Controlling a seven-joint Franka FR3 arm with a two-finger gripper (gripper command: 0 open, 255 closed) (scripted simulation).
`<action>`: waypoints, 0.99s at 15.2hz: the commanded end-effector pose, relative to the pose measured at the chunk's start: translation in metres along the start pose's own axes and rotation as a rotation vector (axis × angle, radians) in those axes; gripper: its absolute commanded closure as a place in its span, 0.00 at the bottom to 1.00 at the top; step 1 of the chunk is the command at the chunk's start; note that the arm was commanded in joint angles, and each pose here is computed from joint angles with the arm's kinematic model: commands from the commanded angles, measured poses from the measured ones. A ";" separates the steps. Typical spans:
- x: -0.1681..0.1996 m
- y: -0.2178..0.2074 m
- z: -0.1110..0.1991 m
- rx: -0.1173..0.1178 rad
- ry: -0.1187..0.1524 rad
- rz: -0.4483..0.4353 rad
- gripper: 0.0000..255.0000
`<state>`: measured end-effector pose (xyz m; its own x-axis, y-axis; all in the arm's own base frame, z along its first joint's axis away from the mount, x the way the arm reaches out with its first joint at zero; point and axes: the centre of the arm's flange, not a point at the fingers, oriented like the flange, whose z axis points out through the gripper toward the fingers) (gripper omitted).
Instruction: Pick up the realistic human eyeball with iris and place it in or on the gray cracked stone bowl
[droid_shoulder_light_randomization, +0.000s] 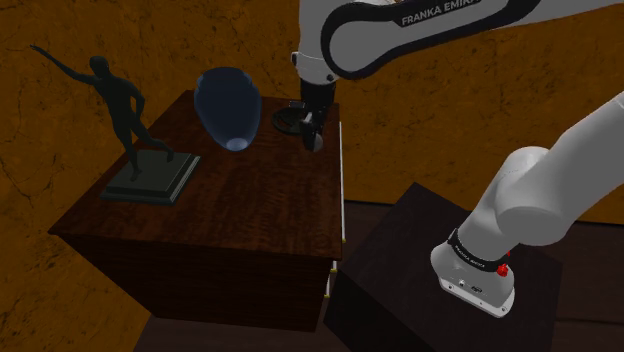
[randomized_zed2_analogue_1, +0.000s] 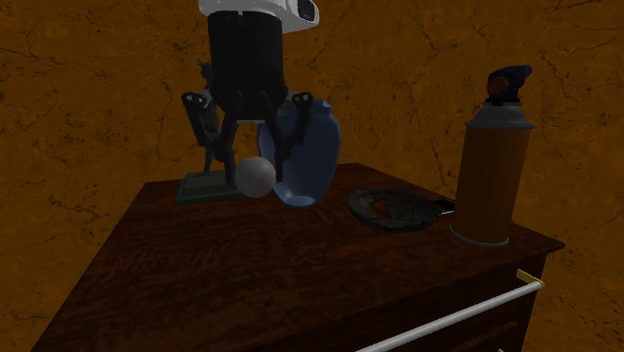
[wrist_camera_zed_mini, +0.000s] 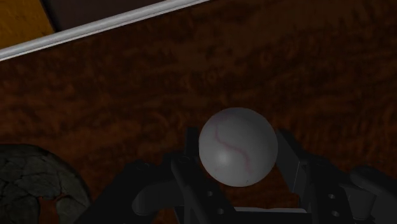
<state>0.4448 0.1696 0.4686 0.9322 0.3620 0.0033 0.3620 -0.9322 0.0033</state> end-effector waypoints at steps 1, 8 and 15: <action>0.017 0.023 -0.001 -0.001 0.000 -0.001 1.00; 0.065 0.102 -0.002 -0.001 0.000 -0.001 1.00; 0.114 0.180 -0.004 -0.001 0.000 -0.001 1.00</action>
<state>0.6039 0.0498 0.4751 0.9322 0.3619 0.0031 0.3618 -0.9322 0.0040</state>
